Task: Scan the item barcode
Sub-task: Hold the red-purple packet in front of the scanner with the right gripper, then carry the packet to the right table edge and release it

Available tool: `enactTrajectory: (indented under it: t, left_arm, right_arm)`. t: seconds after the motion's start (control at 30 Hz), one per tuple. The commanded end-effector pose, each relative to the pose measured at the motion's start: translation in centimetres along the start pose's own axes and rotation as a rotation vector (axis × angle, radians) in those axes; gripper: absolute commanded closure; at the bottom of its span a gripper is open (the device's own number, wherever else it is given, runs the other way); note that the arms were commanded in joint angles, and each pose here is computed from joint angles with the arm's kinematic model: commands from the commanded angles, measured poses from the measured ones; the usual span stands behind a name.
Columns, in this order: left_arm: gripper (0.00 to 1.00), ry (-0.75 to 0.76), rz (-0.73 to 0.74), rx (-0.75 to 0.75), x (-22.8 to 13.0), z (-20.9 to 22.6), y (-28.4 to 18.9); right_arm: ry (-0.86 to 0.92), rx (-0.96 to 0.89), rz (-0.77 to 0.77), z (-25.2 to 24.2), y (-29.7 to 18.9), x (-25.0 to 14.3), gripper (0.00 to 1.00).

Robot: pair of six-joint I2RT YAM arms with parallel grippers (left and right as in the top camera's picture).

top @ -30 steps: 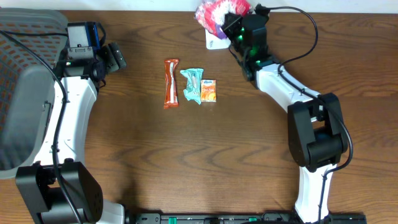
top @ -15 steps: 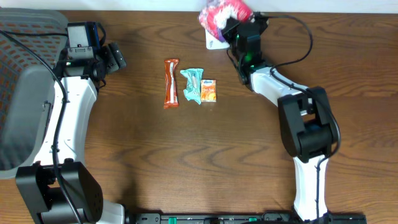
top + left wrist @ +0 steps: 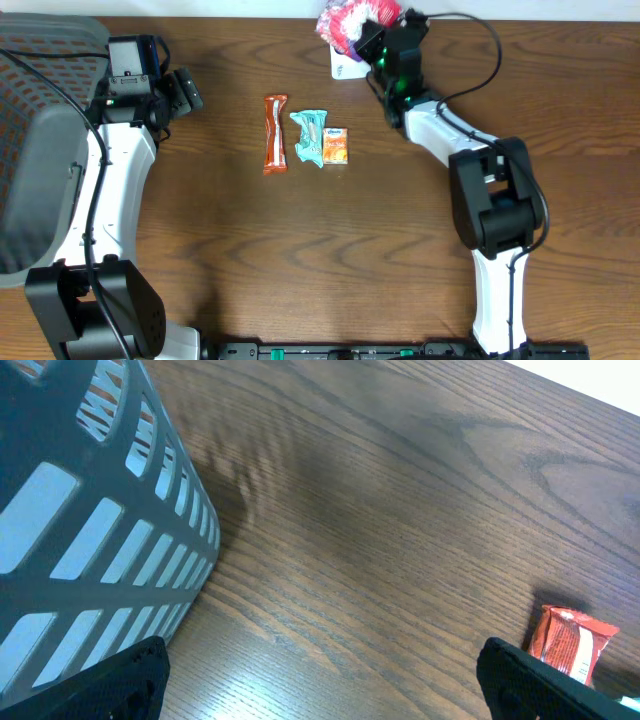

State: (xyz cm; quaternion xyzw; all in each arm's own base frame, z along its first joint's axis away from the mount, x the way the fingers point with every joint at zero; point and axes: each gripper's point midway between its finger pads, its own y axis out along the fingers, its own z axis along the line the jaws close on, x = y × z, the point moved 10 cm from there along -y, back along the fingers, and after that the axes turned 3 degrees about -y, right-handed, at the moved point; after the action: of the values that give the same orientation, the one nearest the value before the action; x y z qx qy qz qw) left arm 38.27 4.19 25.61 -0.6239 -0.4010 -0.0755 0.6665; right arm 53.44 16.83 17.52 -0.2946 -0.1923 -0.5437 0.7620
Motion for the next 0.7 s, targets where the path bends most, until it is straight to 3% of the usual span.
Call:
enactTrajectory:
  t: [0.0,0.3,0.5,0.67]
  left_arm:
    - [0.02,-0.012,-0.002,0.012,0.1,0.2,0.1]
    - [0.02,-0.012,-0.002,0.012,0.1,0.2,0.1]
    - [0.02,-0.012,-0.002,0.012,0.1,0.2,0.1]
    - [0.02,-0.012,-0.002,0.012,0.1,0.2,0.1]
  right_arm:
    - [-0.099,0.029,-0.11,3.0,-2.3,6.6,0.99]
    - [-0.085,-0.384,-0.073,-5.5,-7.5,15.9,0.99]
    - [0.111,-0.724,-0.003,-14.9,-12.4,19.4,0.99]
    - [0.205,-0.873,0.0,-19.8,-15.8,21.5,0.99]
